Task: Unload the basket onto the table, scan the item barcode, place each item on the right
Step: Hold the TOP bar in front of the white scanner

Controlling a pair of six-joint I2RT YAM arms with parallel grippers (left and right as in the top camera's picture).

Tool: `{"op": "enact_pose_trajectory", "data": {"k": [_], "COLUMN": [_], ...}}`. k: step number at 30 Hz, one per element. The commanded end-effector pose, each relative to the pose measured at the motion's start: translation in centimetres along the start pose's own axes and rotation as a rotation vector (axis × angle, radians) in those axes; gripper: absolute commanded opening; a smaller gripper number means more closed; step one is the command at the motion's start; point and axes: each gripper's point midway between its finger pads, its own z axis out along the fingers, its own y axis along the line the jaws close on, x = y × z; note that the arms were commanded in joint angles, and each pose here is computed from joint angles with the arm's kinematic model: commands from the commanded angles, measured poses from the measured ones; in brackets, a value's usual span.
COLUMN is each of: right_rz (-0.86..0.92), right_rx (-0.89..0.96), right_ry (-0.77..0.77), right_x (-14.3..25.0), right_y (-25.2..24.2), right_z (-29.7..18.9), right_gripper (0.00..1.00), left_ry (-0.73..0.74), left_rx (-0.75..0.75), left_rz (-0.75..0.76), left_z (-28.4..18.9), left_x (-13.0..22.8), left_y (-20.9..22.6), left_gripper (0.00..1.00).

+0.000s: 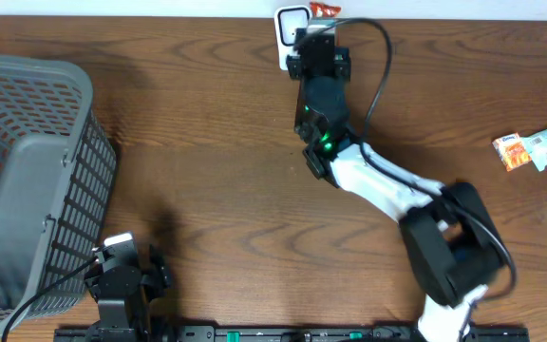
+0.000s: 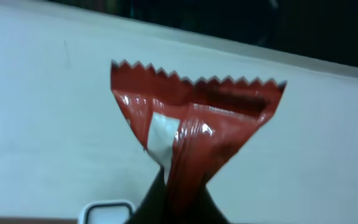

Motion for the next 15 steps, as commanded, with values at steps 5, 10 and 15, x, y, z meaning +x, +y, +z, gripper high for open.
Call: {"op": "enact_pose_trajectory", "data": {"k": [5, 10, 15], "right_rz": [-0.329, -0.306, -0.329], "right_rx": [-0.156, -0.19, -0.241], "right_ry": [-0.144, -0.181, -0.158], "right_x": [4.2, 4.9, 6.3], "right_y": [4.5, 5.3, 7.5], "right_z": [2.5, 6.5, 10.2], "right_gripper": [0.01, 0.01, 0.01], "left_ry": [0.034, 0.034, 0.034], "left_rx": [-0.013, -0.012, -0.012], "left_rz": [0.006, 0.006, 0.006], "left_z": [0.2, 0.2, 0.2], "left_x": [1.0, 1.0, 1.0], "left_y": [0.2, 0.2, 0.2], "left_gripper": [0.85, 0.85, 0.85]}}
